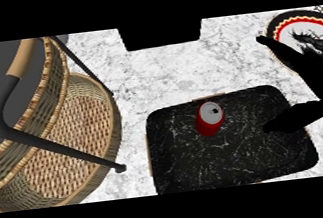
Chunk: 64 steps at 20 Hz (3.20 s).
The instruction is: Pick the can from the tray and place it in the plate
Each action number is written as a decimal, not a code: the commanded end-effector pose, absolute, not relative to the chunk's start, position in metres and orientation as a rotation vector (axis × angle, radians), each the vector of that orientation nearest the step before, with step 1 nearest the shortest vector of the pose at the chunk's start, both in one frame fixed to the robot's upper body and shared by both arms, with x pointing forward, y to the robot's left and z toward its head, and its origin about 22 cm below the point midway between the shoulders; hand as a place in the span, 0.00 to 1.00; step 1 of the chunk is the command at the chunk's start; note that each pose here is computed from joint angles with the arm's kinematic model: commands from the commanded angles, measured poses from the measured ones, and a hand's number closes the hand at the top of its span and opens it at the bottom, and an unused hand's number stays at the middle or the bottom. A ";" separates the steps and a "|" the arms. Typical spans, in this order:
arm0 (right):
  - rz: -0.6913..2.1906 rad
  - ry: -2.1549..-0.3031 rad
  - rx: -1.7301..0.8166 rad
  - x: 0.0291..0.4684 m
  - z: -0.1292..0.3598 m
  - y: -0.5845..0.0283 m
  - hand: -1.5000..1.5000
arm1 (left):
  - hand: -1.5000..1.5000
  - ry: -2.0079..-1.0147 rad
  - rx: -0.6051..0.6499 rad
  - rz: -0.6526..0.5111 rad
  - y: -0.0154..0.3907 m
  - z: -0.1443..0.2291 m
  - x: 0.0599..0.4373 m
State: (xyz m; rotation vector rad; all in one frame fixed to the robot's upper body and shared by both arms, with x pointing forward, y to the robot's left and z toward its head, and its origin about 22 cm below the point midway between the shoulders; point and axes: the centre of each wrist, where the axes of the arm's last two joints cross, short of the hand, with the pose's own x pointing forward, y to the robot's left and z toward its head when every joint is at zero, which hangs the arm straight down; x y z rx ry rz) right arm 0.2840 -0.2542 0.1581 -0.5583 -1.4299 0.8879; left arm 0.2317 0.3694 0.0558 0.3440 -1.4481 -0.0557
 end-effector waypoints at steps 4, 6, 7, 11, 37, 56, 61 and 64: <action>0.953 -1.290 -0.597 0.281 0.147 -0.225 0.00 | 0.50 -1.243 0.032 -0.003 0.298 -0.004 0.219; 0.959 -1.284 -0.557 0.279 0.141 -0.211 0.00 | 0.50 -1.241 0.046 -0.001 0.304 -0.007 0.223; 0.953 -1.276 -0.535 0.277 0.136 -0.207 0.00 | 0.50 -1.239 0.036 0.007 0.300 -0.006 0.223; 0.965 -1.265 -0.515 0.273 0.133 -0.189 0.00 | 0.50 -1.243 0.046 -0.005 0.296 -0.007 0.225; 1.129 -1.071 -0.653 0.274 0.084 -0.144 1.00 | 0.50 -1.256 0.027 0.001 0.299 -0.006 0.224; 0.778 -1.092 -0.976 0.315 0.079 -0.133 1.00 | 0.50 -1.264 0.030 -0.001 0.306 0.003 0.226; 0.563 -1.355 -1.169 0.335 0.123 -0.126 1.00 | 0.50 -1.255 0.033 0.000 0.308 -0.002 0.219; 0.436 -1.411 -1.215 0.341 0.128 -0.125 1.00 | 0.50 -1.251 0.049 0.001 0.307 -0.007 0.222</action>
